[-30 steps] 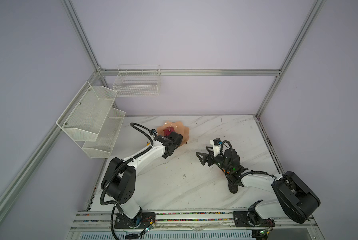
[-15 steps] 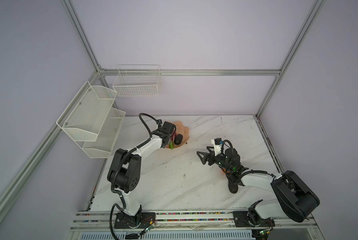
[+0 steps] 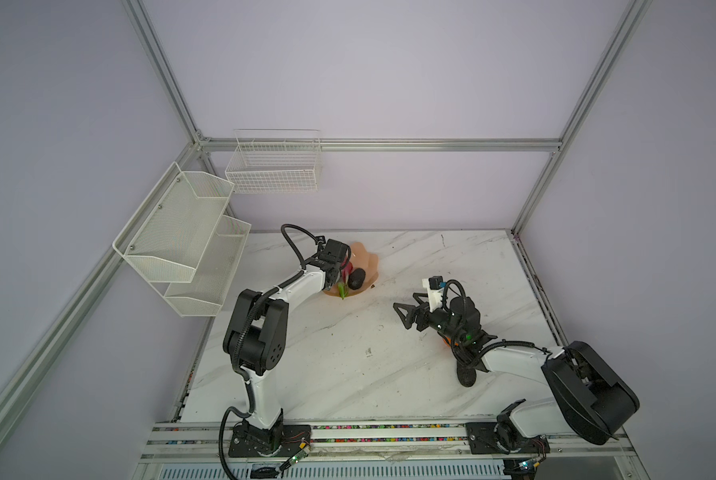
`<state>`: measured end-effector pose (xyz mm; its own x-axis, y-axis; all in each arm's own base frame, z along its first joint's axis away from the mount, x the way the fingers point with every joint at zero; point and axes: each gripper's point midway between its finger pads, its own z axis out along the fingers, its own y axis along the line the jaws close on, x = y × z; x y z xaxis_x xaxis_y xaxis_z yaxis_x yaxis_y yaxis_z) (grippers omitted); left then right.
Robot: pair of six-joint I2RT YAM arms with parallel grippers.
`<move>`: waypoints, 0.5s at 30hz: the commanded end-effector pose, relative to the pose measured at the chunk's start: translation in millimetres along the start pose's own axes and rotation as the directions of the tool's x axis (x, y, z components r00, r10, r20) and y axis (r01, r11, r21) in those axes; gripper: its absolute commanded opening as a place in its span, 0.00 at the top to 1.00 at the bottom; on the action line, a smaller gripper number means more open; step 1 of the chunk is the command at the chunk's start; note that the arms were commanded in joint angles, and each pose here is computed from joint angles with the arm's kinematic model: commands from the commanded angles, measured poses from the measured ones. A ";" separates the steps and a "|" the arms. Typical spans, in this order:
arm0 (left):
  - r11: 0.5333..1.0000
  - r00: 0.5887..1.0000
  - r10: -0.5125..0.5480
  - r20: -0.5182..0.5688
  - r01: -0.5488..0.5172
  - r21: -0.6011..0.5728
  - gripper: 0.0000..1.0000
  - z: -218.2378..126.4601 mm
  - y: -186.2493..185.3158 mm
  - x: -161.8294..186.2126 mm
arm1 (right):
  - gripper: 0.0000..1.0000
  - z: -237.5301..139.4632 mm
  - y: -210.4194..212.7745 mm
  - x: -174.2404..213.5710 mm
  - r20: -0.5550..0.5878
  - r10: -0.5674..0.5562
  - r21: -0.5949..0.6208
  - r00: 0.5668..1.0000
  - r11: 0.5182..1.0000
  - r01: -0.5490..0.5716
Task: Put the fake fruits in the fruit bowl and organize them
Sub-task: 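Carry the pear with the left gripper and release it into the bowl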
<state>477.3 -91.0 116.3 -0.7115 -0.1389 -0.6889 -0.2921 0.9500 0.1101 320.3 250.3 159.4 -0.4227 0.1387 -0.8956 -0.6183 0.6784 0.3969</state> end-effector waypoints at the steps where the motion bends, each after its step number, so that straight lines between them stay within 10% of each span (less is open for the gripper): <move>1: 0.997 0.994 -0.066 0.082 0.062 0.048 0.42 -10.9 -9.1 -38.9 | 0.03 -1.4 2.1 -8.9 0.033 -0.014 -0.012 0.999 1.000 0.015; 15: 0.995 0.991 -0.079 0.106 0.071 0.077 0.19 -22.6 -6.8 -45.4 | 0.03 -4.0 2.4 -13.0 0.047 -0.017 -0.007 0.999 1.000 0.017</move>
<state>480.2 -92.9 117.0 -0.7056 -0.1470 -0.6932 -0.2875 0.9535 0.0906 320.3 250.3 159.5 -0.4224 0.1389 -0.8957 -0.6184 0.6783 0.3968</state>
